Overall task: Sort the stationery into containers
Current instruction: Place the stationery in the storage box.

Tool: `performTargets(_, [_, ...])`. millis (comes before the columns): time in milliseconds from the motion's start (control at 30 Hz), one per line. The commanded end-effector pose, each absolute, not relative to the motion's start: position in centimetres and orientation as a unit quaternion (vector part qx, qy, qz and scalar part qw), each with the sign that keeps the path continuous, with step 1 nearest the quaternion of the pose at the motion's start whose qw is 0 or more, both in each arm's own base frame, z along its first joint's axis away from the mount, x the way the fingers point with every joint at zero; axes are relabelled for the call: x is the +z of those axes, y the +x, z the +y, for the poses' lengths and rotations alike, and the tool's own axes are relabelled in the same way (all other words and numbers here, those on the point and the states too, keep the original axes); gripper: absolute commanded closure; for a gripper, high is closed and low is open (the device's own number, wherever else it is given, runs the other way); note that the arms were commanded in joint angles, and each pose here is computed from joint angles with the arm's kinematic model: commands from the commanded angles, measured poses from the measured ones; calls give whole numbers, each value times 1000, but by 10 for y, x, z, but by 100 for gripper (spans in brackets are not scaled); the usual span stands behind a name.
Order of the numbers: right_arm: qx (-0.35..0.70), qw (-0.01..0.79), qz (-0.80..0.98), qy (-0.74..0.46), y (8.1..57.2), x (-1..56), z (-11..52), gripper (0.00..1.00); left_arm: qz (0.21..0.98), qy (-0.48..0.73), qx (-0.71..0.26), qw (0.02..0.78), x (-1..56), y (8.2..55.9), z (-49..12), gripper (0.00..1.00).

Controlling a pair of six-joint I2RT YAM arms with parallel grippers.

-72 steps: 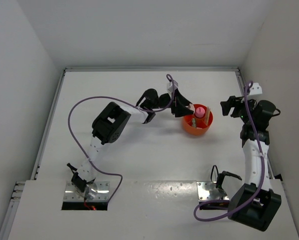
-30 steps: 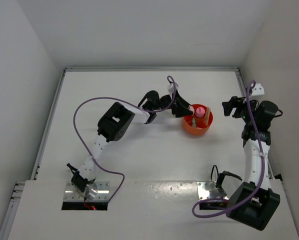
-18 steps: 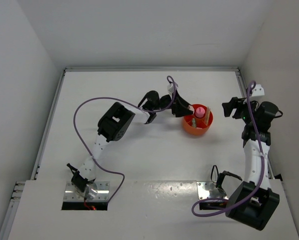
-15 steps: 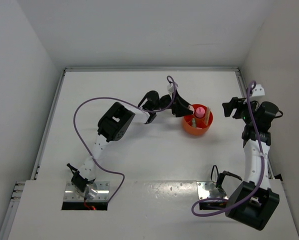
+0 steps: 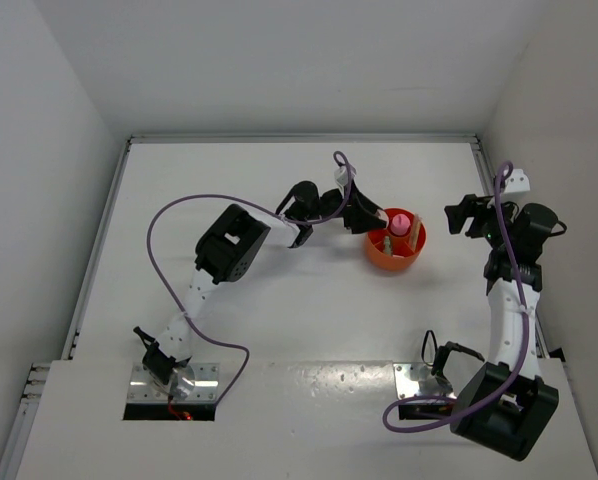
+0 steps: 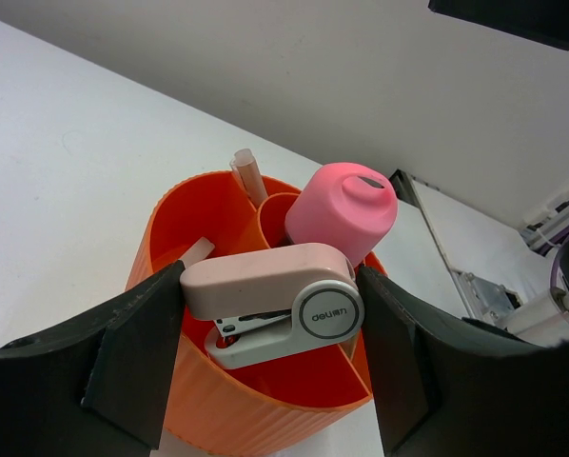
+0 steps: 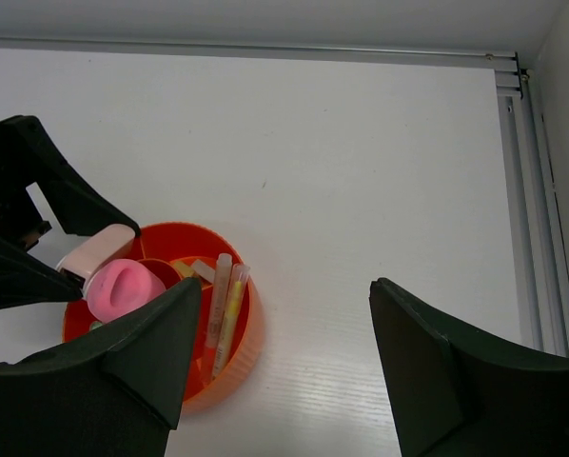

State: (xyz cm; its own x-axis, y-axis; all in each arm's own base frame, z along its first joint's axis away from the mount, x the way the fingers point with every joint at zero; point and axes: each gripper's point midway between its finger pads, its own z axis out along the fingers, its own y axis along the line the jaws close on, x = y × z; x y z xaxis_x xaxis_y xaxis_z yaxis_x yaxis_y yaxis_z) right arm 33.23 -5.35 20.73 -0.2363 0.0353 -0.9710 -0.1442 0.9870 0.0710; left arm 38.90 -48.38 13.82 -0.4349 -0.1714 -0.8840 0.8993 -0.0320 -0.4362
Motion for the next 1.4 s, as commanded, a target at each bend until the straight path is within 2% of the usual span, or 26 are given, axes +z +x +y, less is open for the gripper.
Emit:
performTargets(0, [73,629,772,-45,335,215,-53,28,530,345,-633,446,155,395,-483,39])
performTargets(600, [74,630,772,-44,334,215,-55,28,529,342,-632,451,165,396,-483,31])
performTargets(733, [74,630,772,-44,334,215,-55,28,532,341,-632,448,161,395,-482,28])
performTargets(767, [74,630,772,-44,334,215,-55,28,532,341,-632,448,161,395,-482,22])
performTargets(833, [72,633,769,-46,333,218,-54,28,532,341,-632,448,161,395,-482,20])
performTargets(1300, [73,633,769,-45,333,218,-56,28,530,344,-630,451,167,391,-479,18])
performTargets(1367, [73,633,769,-45,333,218,-56,28,516,348,-631,464,184,388,-477,18])
